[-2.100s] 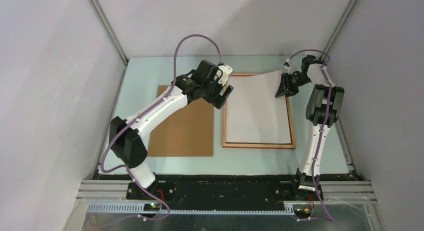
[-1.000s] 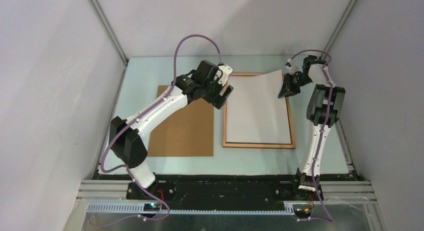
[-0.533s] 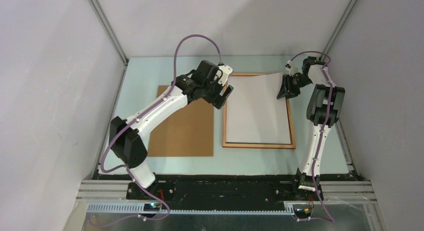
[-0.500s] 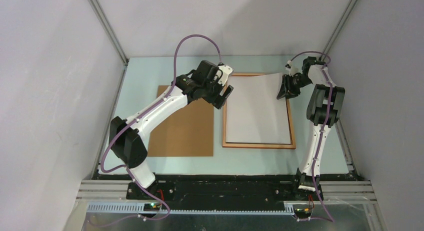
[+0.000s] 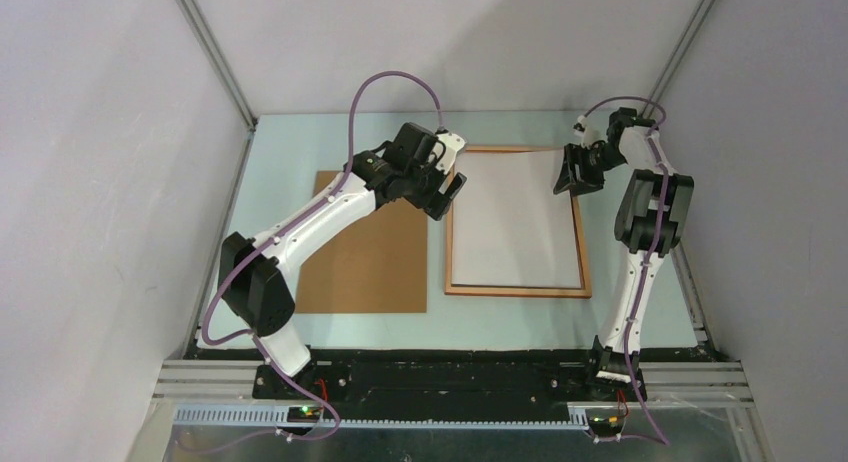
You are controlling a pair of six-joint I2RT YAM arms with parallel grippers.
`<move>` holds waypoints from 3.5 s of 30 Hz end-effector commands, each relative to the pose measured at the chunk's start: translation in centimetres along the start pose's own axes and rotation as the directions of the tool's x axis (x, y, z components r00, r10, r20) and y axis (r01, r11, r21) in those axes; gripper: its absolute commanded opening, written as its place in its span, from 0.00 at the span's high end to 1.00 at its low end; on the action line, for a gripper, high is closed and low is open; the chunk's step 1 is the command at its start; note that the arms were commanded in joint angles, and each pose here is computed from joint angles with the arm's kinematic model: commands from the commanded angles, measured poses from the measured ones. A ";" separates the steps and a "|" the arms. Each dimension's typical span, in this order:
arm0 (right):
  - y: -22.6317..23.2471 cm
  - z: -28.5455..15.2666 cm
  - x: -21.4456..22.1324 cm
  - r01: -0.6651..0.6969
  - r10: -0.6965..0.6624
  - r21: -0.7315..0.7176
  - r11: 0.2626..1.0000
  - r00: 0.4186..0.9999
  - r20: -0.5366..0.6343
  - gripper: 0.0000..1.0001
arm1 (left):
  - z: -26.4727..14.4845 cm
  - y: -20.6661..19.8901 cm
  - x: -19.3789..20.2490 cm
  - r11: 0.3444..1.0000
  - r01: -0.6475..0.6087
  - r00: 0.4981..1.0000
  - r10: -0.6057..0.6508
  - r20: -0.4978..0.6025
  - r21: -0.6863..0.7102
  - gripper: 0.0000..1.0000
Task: Put the photo into the frame
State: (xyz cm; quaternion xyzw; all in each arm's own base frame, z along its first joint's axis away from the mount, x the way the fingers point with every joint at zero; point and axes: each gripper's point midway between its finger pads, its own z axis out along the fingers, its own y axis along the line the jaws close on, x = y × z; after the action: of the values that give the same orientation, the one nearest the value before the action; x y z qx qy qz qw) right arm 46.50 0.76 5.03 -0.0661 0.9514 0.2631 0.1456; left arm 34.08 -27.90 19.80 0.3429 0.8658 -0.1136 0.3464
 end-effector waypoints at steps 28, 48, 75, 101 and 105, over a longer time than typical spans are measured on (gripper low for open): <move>4.9 -7.9 -1.9 0.149 -0.210 0.243 0.958 0.946 0.245 0.02 | -3.5 4.6 -0.2 0.978 -0.058 0.997 0.068 0.044 -0.199 0.00; 13.3 -14.9 3.2 0.240 -0.419 0.452 0.859 0.836 0.354 0.01 | -8.6 9.4 3.8 0.948 0.085 0.987 -0.038 0.156 -0.307 0.00; 35.2 -3.3 3.6 0.710 -0.781 0.344 0.614 0.483 0.397 0.01 | -11.4 19.6 17.8 0.787 0.353 0.928 -0.363 0.083 -0.507 0.00; 37.8 10.8 3.8 0.572 -0.573 0.055 0.818 0.804 0.158 0.01 | -7.2 20.9 23.2 0.753 0.472 0.841 -0.541 -0.022 -0.459 0.00; 37.8 11.7 3.8 0.516 -0.514 0.033 0.856 0.843 0.156 0.01 | -6.7 21.3 23.2 0.752 0.484 0.832 -0.553 -0.029 -0.448 0.00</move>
State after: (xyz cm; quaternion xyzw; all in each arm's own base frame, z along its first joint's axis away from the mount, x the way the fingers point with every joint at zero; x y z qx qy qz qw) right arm 38.15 37.78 11.14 -0.3369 0.8744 0.1848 0.2963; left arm 31.59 2.84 9.71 0.0244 0.9582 0.0307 0.2835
